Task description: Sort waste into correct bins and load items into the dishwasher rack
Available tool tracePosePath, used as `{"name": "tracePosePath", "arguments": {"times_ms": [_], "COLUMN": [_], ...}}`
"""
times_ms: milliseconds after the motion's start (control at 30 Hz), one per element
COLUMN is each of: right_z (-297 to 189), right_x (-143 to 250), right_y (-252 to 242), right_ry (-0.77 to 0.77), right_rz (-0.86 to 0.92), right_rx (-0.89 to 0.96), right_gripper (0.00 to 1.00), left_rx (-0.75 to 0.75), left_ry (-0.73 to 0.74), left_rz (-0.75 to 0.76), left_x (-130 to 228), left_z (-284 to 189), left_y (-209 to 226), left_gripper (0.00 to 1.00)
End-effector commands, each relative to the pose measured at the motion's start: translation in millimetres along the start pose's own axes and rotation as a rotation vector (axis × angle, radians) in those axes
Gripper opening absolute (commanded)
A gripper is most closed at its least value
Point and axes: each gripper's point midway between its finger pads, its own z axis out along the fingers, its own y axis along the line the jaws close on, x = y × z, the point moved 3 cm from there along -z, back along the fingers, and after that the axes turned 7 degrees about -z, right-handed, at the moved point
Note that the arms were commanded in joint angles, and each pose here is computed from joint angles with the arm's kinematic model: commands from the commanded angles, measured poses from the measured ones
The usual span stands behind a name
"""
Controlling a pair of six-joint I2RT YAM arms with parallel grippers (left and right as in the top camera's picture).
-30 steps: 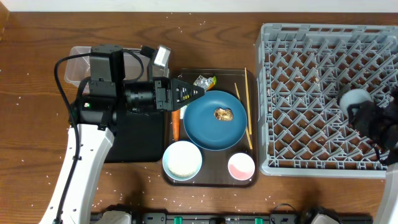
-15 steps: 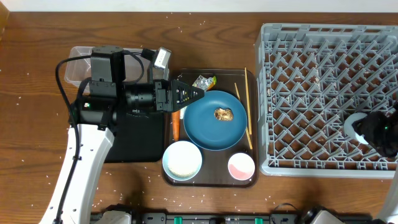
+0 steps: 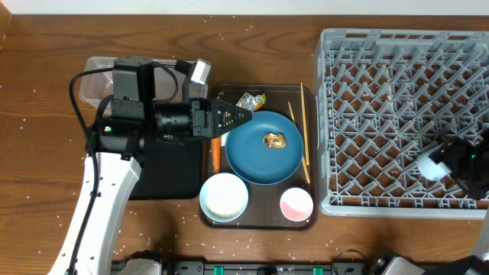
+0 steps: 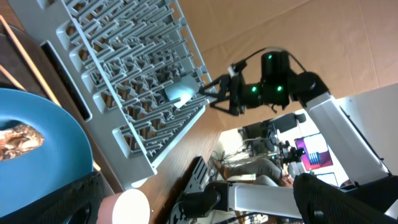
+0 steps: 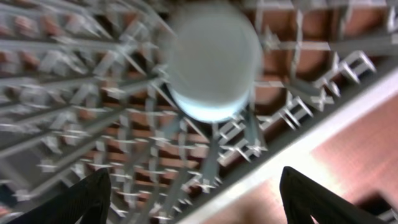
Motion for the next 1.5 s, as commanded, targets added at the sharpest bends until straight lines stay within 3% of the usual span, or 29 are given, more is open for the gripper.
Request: {"name": "tracePosePath", "arguments": {"times_ms": [0,167,300,433,600,800,1033,1367,1467], "right_z": [-35,-74,-91,-97,-96,-96,-95,-94,-94], "right_x": [-19,-20,-7,-1,0,1,4,4,4], "right_y": [20,55,74,82,88,90,89,88,88], "right_ry": [-0.112,-0.193,-0.224,-0.238,-0.234,-0.229,-0.215,-0.213,-0.213], "right_rz": [-0.034,-0.185,-0.266,-0.299,-0.318,-0.322,-0.317,-0.316,-0.316], "right_rx": [-0.108,-0.294,-0.371,-0.383,-0.392,-0.397,-0.390,-0.387,-0.387], "right_gripper": [0.81,0.80,0.82,0.85,0.86,0.86,0.87,0.88,0.88], "left_rx": [-0.020,-0.162,-0.491,-0.836,-1.014,-1.035,-0.990,-0.993,-1.005], "left_ry": [-0.007,-0.026,0.021,0.125,0.212,0.352,0.534,0.604,0.619], "left_rz": [0.031,-0.004,-0.055,0.003,0.214,0.331,0.300,0.321,0.314], "left_x": [-2,2,30,66,90,120,156,175,178], "left_z": [2,7,12,13,35,81,126,148,151], "left_y": [-3,17,59,85,85,93,120,137,145], "left_gripper": [0.98,0.98,0.97,0.89,0.71,0.69,0.69,0.64,0.59]}}
